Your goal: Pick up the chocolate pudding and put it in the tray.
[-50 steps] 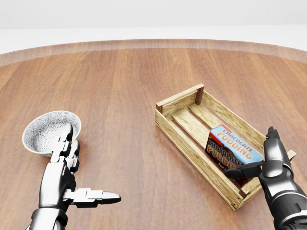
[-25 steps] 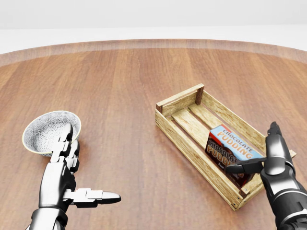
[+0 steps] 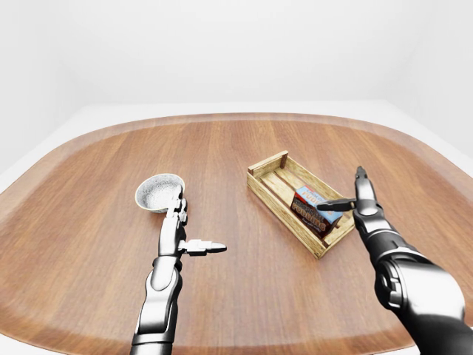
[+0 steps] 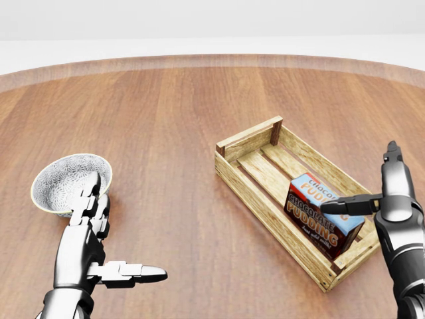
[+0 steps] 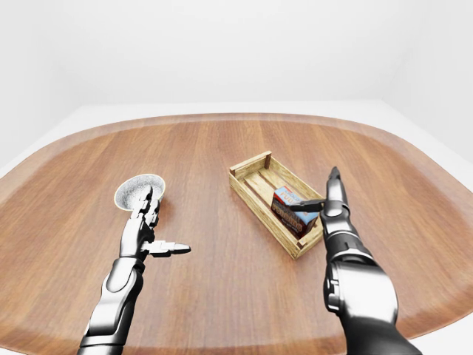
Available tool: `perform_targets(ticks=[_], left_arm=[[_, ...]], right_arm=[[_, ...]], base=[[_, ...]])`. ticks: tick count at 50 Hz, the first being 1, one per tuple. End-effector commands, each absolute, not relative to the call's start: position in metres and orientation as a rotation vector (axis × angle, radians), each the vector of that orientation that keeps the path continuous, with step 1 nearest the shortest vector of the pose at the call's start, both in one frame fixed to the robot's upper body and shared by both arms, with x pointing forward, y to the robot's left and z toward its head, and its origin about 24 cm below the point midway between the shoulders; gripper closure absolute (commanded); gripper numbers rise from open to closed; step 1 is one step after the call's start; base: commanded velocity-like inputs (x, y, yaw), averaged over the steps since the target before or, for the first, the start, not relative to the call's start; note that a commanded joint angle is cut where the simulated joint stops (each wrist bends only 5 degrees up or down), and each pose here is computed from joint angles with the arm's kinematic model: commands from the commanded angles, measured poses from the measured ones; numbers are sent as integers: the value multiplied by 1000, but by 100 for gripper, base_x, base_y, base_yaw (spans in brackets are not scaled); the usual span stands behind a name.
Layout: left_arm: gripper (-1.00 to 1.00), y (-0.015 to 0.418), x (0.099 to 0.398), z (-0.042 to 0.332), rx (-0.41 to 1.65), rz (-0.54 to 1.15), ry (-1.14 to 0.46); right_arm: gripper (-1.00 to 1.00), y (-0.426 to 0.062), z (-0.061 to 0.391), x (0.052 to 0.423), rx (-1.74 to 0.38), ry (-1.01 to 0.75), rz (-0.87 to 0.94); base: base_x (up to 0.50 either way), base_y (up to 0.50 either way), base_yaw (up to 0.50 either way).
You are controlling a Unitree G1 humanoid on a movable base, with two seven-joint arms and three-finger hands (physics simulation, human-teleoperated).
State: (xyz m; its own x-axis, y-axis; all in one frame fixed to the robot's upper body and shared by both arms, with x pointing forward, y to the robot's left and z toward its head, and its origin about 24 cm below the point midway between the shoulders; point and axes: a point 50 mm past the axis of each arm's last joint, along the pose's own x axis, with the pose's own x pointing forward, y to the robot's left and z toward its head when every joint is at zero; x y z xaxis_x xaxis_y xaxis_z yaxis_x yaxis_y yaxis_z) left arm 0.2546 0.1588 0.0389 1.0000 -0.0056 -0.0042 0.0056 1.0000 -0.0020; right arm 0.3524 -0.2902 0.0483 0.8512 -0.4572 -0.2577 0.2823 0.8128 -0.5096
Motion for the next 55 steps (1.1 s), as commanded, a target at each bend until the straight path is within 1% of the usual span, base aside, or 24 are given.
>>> perform_targets(ticks=[1,29,37,43,47,50,52,55], left_arm=[[-100,159,254,39,0,-7,10],[-100,159,254,39,0,-7,10],[-100,159,254,39,0,-7,10],[-100,159,254,39,0,-7,10],[-100,159,254,39,0,-7,10],[-100,159,254,39,0,-7,10],[-100,159,254,39,0,-7,10],[-100,159,254,39,0,-7,10]], right_arm=[[-100,-293,69,362,-447,325,-414],[-100,-305,120,377,-308,158,-474],[-100,-309,142,380,-252,65,-495],[-100,-309,169,382,-214,-56,-485],[-100,-306,200,378,-193,-214,-464],[-100,-303,222,370,-179,-335,-447],[-100,-299,246,358,-178,-446,-440],[-100,-296,259,348,-181,-484,-436]], base=[[0,0,0],[0,0,0],[0,0,0],[0,0,0],[0,0,0],[0,0,0],[0,0,0],[0,0,0]])
